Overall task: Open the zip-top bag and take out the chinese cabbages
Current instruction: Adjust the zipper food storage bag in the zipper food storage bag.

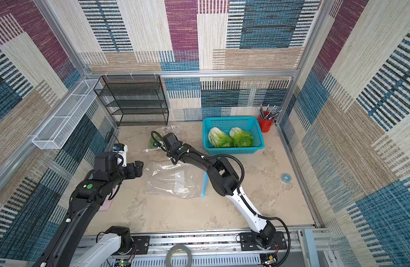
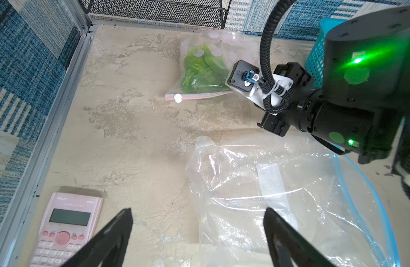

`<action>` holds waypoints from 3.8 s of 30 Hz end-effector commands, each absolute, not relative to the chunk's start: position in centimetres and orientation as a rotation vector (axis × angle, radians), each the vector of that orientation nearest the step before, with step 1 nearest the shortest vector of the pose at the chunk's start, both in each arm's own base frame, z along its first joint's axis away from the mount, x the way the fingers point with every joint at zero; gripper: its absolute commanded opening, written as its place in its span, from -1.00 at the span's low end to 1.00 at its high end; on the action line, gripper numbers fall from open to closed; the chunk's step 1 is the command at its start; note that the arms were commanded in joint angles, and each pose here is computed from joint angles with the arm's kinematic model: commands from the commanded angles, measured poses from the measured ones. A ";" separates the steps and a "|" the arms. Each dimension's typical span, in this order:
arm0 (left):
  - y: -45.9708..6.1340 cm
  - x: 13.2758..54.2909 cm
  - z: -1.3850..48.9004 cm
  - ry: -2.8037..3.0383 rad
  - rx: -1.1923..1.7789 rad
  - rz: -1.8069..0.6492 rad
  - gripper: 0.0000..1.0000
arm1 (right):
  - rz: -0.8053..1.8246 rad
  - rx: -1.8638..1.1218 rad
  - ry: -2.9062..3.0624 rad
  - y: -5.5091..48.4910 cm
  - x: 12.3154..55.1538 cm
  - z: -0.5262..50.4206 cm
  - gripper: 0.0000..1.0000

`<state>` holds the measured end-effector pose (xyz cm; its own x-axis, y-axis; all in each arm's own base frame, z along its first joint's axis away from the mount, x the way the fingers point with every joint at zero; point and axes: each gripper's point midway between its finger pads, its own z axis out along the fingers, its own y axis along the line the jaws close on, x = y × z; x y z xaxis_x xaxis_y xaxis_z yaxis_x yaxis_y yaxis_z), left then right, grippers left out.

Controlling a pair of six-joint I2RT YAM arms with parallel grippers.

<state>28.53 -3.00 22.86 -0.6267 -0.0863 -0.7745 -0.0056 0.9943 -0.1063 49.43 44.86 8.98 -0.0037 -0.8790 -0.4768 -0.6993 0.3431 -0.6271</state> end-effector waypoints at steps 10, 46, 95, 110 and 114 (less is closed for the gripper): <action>-3.3 28.9 23.2 2.225 -0.058 -0.143 0.80 | -0.172 -1.251 1.731 45.5 50.0 16.2 -1.00; -4.1 28.1 26.3 2.074 -0.009 -0.222 0.01 | 0.068 -0.979 1.671 41.6 46.8 34.8 -1.00; -11.7 26.6 32.5 1.790 0.368 -0.675 -0.23 | 0.732 -0.908 2.008 31.7 29.9 19.5 -1.00; -14.6 23.4 27.6 1.957 0.537 -0.904 -0.19 | 0.725 -0.870 2.029 30.5 29.6 17.8 -1.00; -15.1 23.4 27.0 1.982 0.548 -0.929 -0.19 | 0.720 -0.876 2.019 30.4 29.5 18.0 -1.00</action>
